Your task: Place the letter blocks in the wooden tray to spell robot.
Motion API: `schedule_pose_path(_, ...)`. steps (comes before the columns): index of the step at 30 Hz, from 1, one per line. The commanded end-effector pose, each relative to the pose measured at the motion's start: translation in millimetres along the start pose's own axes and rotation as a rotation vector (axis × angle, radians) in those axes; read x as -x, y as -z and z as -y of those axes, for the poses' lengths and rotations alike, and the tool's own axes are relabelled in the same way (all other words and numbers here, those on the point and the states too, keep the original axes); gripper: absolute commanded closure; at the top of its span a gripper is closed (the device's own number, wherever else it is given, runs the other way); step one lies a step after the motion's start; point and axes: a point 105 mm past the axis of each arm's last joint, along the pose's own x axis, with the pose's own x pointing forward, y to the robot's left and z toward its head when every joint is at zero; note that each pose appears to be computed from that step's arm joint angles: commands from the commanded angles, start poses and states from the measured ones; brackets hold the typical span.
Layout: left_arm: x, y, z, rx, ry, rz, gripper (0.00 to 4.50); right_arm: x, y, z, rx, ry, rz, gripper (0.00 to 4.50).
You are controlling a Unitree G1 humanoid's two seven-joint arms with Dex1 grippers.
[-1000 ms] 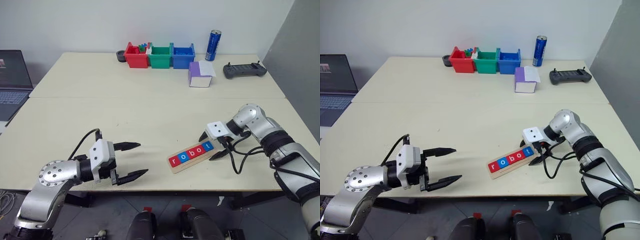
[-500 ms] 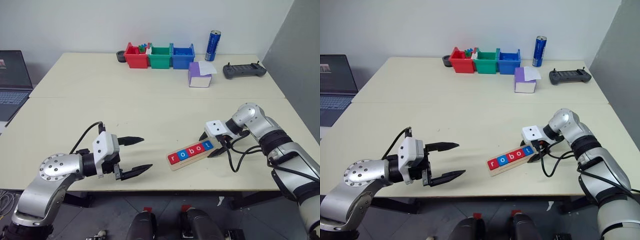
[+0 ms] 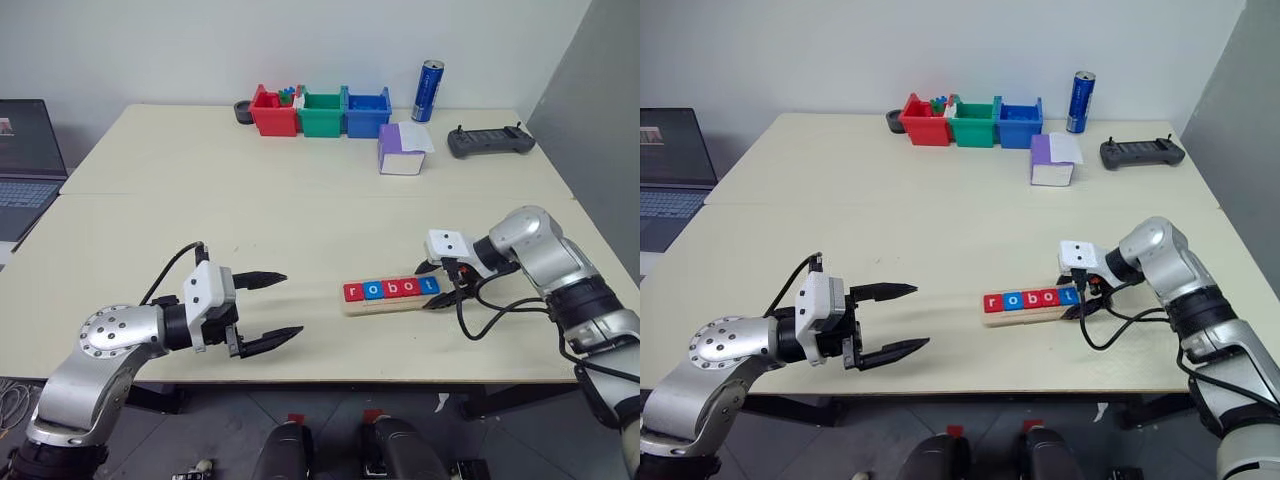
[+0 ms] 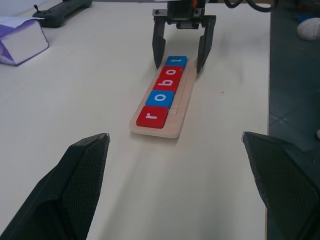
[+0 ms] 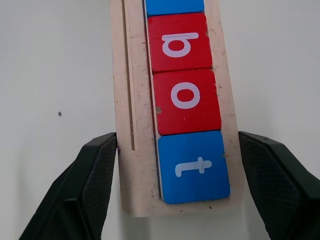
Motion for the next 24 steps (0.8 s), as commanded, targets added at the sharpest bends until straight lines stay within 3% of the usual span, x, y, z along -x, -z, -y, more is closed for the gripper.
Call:
schedule_pose_path(1,4.1,5.5,-1.7,-0.025,0.006,0.015,0.00,4.2,-6.3,9.2,-0.068,0.128,0.030,1.08)
schedule_pose_path(5,7.8,17.7,-2.5,-0.025,0.012,0.015,0.00,0.3,-10.8,14.9,-0.094,0.209,0.041,1.08)
schedule_pose_path(13,8.6,26.9,-2.8,-0.034,0.025,0.019,0.00,-5.8,-19.1,0.1,0.082,0.143,0.049,1.08)
schedule_pose_path(24,-3.2,2.5,2.7,-0.049,0.029,0.038,0.00,-6.8,-15.5,-2.9,0.113,0.099,0.000,1.08)
